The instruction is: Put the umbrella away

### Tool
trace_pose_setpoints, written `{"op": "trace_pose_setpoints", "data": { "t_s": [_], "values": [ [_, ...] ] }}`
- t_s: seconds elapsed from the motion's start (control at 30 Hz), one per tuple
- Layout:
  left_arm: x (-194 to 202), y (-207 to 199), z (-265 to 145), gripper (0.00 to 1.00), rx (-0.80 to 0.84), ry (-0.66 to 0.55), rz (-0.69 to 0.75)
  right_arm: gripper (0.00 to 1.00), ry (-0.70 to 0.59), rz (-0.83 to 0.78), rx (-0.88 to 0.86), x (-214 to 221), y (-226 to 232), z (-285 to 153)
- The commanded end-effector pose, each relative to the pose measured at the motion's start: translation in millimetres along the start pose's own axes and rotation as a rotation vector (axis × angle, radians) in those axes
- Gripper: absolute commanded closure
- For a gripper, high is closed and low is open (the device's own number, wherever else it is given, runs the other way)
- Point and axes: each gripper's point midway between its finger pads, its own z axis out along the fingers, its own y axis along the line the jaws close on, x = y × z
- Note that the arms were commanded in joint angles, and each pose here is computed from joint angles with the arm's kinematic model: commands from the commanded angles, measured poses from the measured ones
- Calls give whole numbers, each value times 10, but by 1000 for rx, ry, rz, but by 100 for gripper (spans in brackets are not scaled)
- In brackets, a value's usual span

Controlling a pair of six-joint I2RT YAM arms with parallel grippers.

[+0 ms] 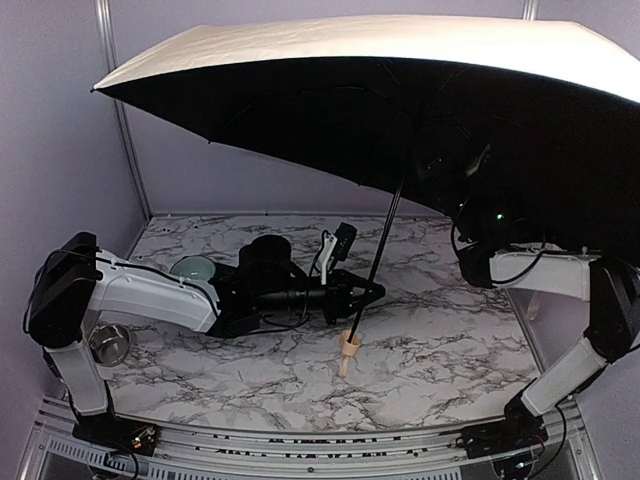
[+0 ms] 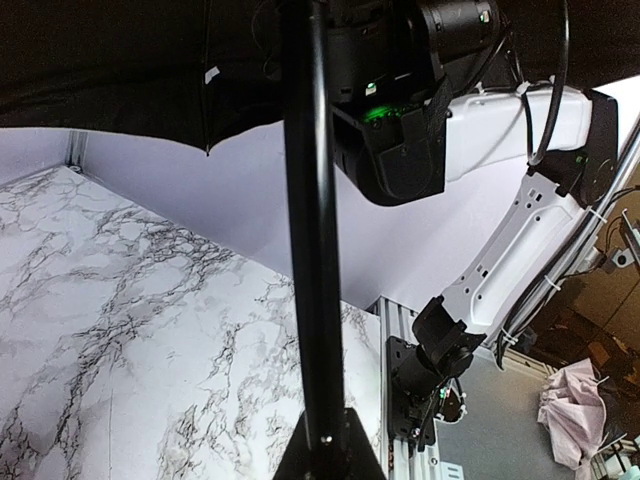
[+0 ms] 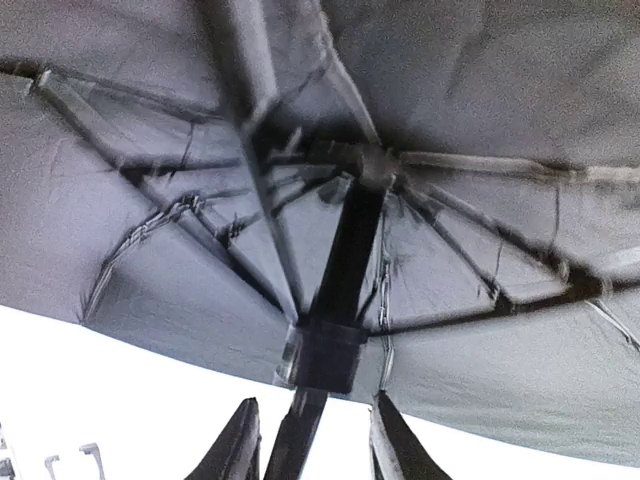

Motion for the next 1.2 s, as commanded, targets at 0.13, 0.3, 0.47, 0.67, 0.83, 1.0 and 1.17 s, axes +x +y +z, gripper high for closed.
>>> {"op": "trace_pose_setpoints", "data": {
  "t_s": [0.13, 0.3, 0.47, 0.67, 0.83, 1.0, 1.17],
  "values": [
    [-779, -478, -145, 100, 119, -220, 135, 62, 24, -43, -4, 75, 9, -106],
    [-741, -477, -134, 100, 122, -212, 131, 66, 23, -45, -6, 73, 18, -114],
    [-707, -490, -118, 100, 129, -204, 130, 66, 22, -39, -17, 70, 41, -93],
    [-690, -590, -129, 100, 188, -201, 117, 66, 33, -32, -33, 93, 81, -52],
    [-813, -975, -430, 100, 473, -332, 64, 60, 50, -37, -57, 117, 179, -39],
    [-783, -958, -417, 100, 530, -333, 12, 57, 56, -79, -67, 94, 307, -79],
    [-766, -914, -338, 100, 511, -315, 1, 57, 50, -101, -63, 62, 349, -121]
  ]
}}
